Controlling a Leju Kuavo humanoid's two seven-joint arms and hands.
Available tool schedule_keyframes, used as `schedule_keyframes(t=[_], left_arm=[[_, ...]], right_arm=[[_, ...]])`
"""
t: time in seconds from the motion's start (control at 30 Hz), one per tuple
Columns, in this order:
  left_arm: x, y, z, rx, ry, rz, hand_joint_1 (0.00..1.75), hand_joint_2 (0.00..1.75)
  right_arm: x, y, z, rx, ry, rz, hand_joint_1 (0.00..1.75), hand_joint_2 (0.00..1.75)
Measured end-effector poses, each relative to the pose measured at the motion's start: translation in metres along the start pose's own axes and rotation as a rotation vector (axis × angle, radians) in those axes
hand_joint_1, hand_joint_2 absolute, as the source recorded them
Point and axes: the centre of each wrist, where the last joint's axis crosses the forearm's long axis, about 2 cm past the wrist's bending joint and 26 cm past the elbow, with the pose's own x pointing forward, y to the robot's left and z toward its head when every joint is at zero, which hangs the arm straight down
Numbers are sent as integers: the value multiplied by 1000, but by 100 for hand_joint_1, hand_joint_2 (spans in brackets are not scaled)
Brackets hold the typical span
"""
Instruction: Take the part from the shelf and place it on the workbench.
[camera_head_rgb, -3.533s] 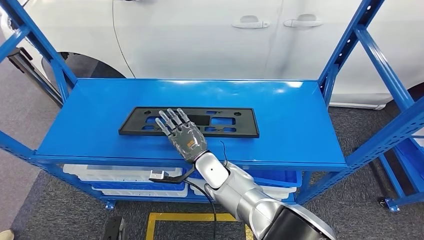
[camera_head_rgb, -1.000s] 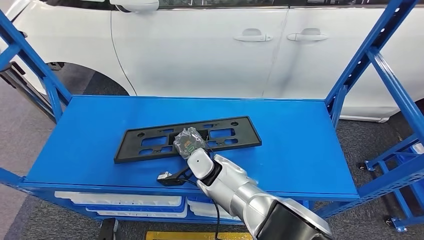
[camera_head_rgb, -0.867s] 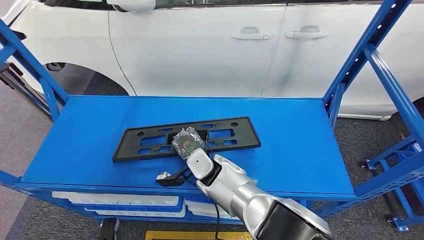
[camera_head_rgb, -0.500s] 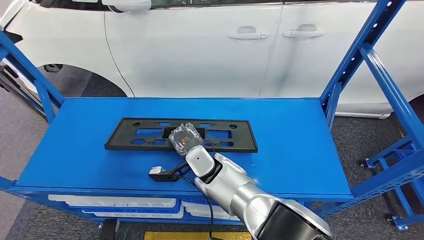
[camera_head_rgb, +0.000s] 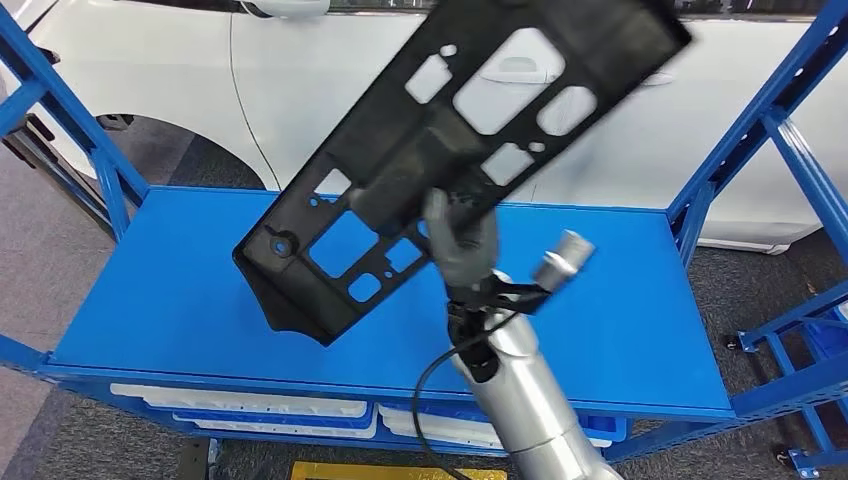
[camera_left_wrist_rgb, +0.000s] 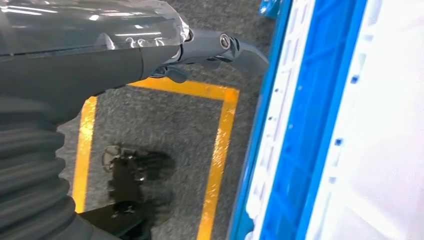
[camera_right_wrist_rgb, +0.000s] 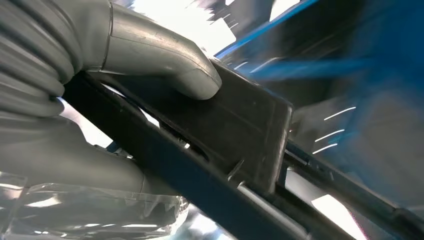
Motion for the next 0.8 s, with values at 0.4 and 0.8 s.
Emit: schedule_keyframes(t=[0.4,0.8], left_arm=[[-16,20,9,79,164,-43,0,175],[-19,27,11,97,253,-63,0,175]], right_arm=[[58,17,31,321,-111,-81,175,175],[69,19,56,359,-54,-15,175,175]])
